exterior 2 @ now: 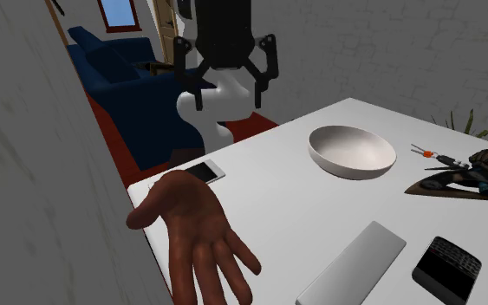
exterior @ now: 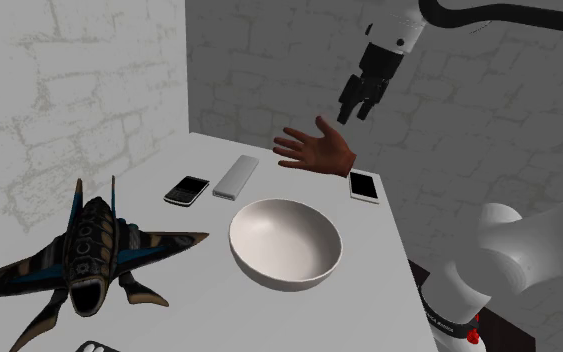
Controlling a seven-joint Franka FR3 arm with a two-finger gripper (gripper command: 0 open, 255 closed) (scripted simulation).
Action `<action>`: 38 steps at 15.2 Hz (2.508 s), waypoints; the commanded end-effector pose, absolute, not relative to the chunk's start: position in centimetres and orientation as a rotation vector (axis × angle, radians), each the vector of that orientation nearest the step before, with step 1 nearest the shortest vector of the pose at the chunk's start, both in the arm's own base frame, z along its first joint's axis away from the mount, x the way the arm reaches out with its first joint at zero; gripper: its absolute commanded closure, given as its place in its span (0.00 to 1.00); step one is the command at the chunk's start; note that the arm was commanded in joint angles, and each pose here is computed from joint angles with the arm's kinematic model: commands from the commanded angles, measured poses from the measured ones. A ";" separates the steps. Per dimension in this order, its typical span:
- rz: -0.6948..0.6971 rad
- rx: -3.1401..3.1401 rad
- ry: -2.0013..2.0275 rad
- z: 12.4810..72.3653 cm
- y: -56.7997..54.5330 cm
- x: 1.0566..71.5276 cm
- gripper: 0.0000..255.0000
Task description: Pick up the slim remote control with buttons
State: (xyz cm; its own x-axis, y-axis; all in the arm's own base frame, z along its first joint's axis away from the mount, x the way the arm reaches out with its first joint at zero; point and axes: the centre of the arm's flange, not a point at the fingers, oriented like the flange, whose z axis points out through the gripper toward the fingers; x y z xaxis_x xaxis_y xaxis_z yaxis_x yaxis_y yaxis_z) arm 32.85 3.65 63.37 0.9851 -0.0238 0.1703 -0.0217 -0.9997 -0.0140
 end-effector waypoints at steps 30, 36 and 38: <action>-0.001 -2.896 1.269 45.9 21.5 54.2 0.00; -0.001 -2.896 1.269 45.1 21.5 54.1 1.00; -0.001 -2.896 1.269 45.1 21.5 54.1 1.00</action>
State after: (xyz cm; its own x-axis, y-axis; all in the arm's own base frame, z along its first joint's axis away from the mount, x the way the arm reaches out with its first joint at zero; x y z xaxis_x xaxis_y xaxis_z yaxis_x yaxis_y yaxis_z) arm 54.14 21.49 45.22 0.6776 -0.7354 0.0097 -0.7354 -0.6774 0.0165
